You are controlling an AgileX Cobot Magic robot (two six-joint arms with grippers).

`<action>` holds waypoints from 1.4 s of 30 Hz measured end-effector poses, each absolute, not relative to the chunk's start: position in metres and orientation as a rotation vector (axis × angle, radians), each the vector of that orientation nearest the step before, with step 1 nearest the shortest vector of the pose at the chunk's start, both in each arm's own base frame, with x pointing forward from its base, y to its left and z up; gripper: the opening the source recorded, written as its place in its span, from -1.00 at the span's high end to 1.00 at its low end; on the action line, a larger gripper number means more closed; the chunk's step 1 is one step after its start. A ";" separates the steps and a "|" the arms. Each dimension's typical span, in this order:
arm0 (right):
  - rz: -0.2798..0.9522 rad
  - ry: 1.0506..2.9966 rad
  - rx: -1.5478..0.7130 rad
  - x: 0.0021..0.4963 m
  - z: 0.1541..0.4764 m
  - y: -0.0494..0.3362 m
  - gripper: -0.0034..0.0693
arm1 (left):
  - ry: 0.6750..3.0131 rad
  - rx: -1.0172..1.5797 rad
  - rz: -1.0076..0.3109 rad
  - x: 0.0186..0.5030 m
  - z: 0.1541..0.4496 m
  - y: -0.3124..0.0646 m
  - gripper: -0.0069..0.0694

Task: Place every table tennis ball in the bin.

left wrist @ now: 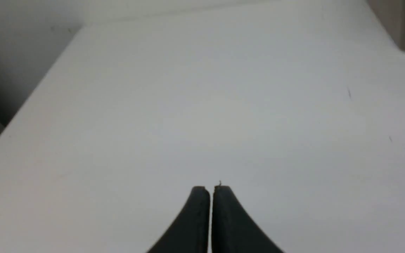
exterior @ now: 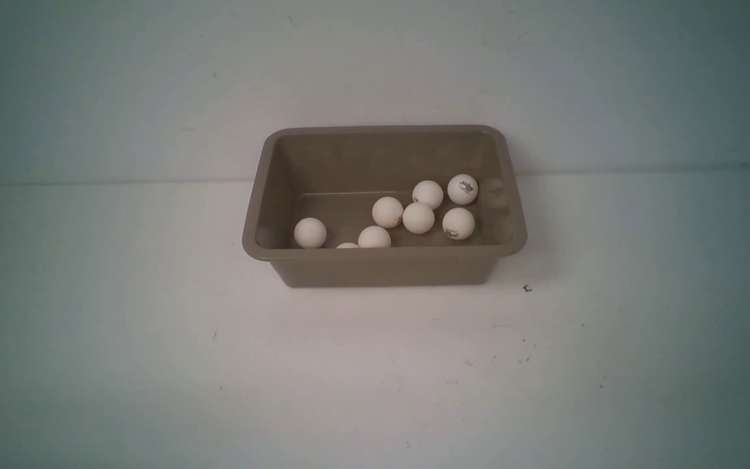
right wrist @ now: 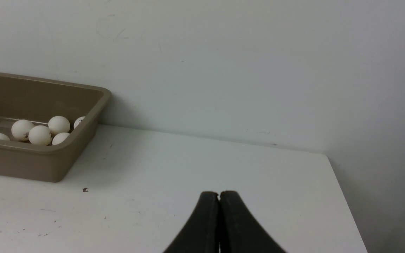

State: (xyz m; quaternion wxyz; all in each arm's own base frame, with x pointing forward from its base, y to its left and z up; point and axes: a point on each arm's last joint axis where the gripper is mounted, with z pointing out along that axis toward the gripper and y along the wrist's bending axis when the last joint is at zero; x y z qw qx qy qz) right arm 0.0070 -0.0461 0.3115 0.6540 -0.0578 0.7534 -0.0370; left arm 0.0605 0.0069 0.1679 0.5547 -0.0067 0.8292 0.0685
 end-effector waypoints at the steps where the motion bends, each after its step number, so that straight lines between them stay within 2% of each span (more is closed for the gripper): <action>1: -0.084 1.709 -0.131 0.007 0.311 -0.046 0.93 | 1.959 -0.016 0.162 0.061 0.168 0.007 0.83; 28: -0.075 1.705 -0.128 0.007 0.312 -0.046 0.93 | 1.861 -0.008 0.176 0.054 0.173 0.006 0.83; 32: 0.012 1.601 -0.097 0.006 0.320 -0.037 0.93 | 1.861 -0.008 0.176 0.054 0.173 0.006 0.83; 35: -0.021 1.392 -0.086 0.009 0.326 -0.021 0.93 | 1.861 -0.008 0.176 0.054 0.173 0.006 0.83; 37: -0.076 1.326 -0.078 0.015 0.319 -0.013 0.93 | 1.861 -0.008 0.176 0.054 0.173 0.006 0.83; 40: -0.118 1.312 -0.066 0.032 0.289 -0.005 0.93 | 1.861 -0.008 0.176 0.054 0.173 0.006 0.83; 42: -0.130 1.349 -0.032 0.044 0.256 -0.003 0.93 | 1.861 -0.009 0.176 0.054 0.173 0.006 0.83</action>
